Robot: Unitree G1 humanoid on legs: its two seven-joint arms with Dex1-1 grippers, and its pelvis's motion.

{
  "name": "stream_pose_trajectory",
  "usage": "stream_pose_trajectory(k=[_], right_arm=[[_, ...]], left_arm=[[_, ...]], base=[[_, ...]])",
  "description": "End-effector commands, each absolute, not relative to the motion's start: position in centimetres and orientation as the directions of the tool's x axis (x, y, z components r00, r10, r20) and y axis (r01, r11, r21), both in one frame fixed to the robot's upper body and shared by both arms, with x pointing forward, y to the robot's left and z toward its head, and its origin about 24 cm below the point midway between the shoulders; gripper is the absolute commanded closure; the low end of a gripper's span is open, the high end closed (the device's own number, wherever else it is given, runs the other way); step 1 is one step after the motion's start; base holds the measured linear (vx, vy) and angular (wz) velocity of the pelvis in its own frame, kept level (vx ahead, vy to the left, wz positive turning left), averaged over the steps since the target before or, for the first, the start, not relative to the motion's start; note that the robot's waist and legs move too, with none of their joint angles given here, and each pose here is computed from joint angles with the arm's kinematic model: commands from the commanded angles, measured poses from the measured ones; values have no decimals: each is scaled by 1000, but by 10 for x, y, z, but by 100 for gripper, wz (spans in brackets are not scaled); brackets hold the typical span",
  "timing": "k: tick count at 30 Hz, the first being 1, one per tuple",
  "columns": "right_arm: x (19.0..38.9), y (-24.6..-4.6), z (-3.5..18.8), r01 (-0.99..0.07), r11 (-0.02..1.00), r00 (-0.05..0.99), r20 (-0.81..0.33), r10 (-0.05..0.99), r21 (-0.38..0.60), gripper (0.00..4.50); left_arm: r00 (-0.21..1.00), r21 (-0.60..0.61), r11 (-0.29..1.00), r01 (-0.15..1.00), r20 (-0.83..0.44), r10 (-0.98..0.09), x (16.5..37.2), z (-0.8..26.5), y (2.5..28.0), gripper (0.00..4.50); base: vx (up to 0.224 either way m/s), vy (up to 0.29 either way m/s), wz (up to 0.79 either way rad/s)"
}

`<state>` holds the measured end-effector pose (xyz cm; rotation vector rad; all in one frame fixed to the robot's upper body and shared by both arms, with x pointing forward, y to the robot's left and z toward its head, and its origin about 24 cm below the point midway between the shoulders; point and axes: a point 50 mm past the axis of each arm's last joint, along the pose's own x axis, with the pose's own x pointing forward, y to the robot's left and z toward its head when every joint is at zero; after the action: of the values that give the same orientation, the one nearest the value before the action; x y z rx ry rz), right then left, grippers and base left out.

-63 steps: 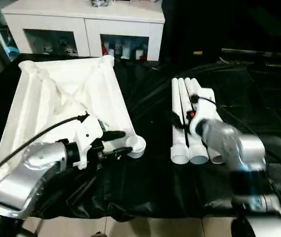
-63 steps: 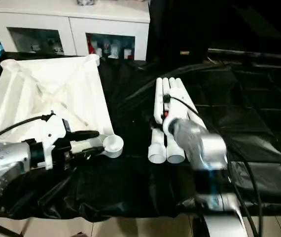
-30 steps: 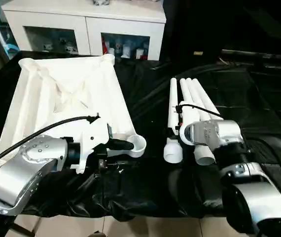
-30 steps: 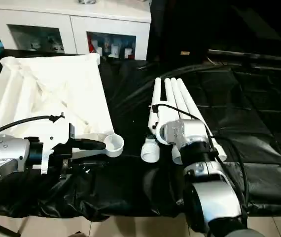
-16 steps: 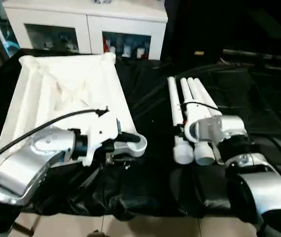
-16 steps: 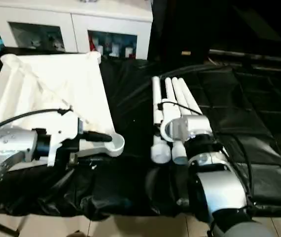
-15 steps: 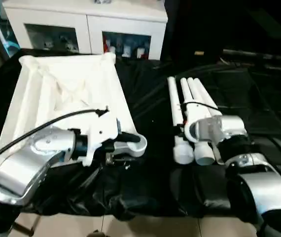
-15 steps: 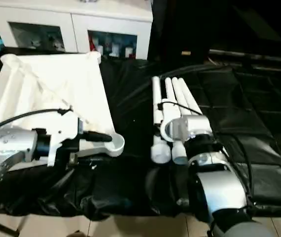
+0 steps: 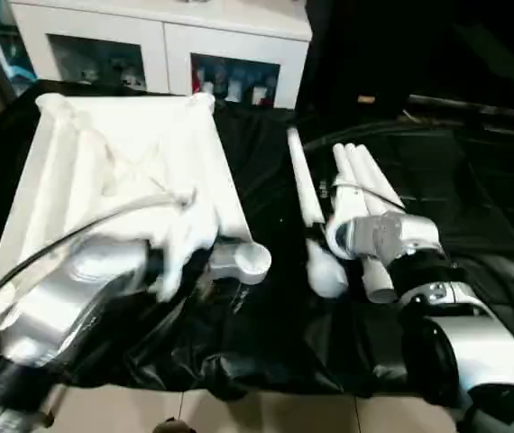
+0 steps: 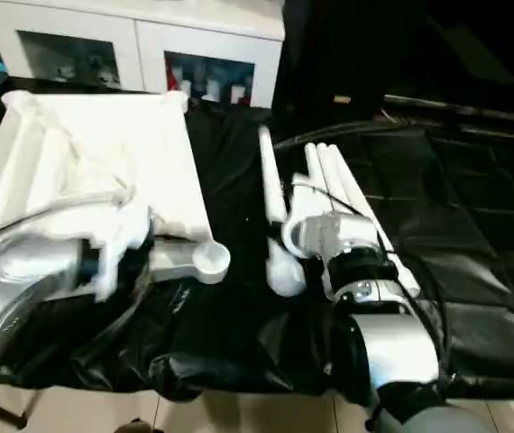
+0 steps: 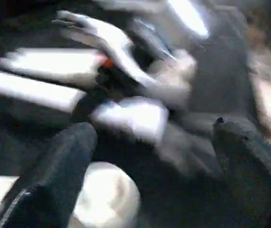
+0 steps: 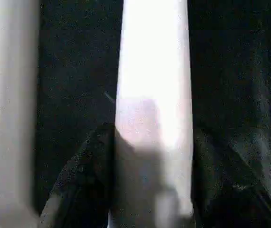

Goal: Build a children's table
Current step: Pick table leg

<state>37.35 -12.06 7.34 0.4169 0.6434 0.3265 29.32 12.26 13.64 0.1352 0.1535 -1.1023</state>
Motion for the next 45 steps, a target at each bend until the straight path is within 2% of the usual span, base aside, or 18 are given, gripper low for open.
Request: stream_pose_trajectory(k=[1, 2, 4, 5, 6, 9, 10, 12, 17, 21, 23, 24, 28, 29, 31, 34, 41, 45], right_arm=[[376, -128, 96, -288, 807, 800, -333, 498, 516, 266], [369, -131, 99, -376, 764, 779, -267, 567, 525, 266], [362, -133, 103, -451, 717, 754, -202, 625, 532, 266], [348, -135, 115, -571, 597, 695, -55, 717, 563, 266], [340, -136, 122, -616, 533, 656, 3, 755, 579, 266], [326, -135, 132, -701, 424, 567, 88, 819, 574, 266], [320, -131, 135, -746, 370, 516, 128, 847, 553, 266], [314, -128, 138, -774, 313, 467, 163, 869, 550, 266], [305, -122, 140, -805, 264, 412, 181, 893, 532, 266], [305, -119, 138, -802, 287, 420, 155, 894, 524, 266], [307, -120, 138, -797, 311, 442, 149, 884, 518, 266], [307, -120, 139, -796, 316, 446, 147, 883, 515, 266], [309, -117, 139, -803, 356, 457, 111, 882, 477, 266], [311, -115, 138, -801, 401, 479, 74, 875, 444, 266], [315, -110, 138, -796, 488, 524, 3, 852, 358, 266], [322, -101, 142, -780, 555, 573, -27, 819, 290, 266], [326, -91, 148, -773, 597, 603, -47, 797, 215, 267], [327, -87, 148, -774, 602, 605, -52, 795, 195, 267]], left_arm=[[536, -65, 543, 837, -103, -838, 308, 149, 118, 0], [554, -155, 553, 819, -39, -832, 314, 155, 112, 0], [567, -227, 552, 802, 0, -824, 319, 159, 107, 0], [588, -316, 545, 776, 53, -807, 327, 165, 101, 0], [605, -365, 541, 758, 84, -792, 331, 168, 99, 0], [627, -489, 489, 722, 164, -761, 340, 177, 90, 0], [624, -580, 410, 704, 230, -747, 343, 186, 84, 0], [616, -621, 363, 695, 252, -747, 344, 191, 80, 0], [566, -604, 346, 718, 219, -794, 339, 194, 67, 0], [513, -619, 265, 739, 263, -817, 329, 200, 64, 0], [498, -609, 263, 748, 253, -829, 325, 201, 65, 0], [500, -610, 268, 746, 248, -830, 325, 200, 64, 28], [529, -581, 344, 738, 180, -830, 325, 196, 64, 35], [547, -559, 384, 734, 153, -823, 326, 194, 64, 59], [582, -531, 448, 719, 107, -806, 327, 190, 63, 71], [668, -539, 541, 646, 56, -742, 334, 186, 63, 90], [781, -563, 630, 535, 44, -623, 347, 185, 70, 158], [793, -573, 634, 520, 49, -607, 348, 186, 71, 179]], base=[[0, 0, 0], [0, 0, 0], [0, 0, 0], [0, 0, 0], [0, 0, 0], [0, 0, 0], [0, 0, 0], [0, 0, 0], [0, 0, 0], [0, 0, 0], [0, 0, 0], [0, 0, 0], [0, 0, 0], [0, 0, 0], [0, 0, 0], [0, 0, 0], [0, 0, 0], [0, 0, 0]])
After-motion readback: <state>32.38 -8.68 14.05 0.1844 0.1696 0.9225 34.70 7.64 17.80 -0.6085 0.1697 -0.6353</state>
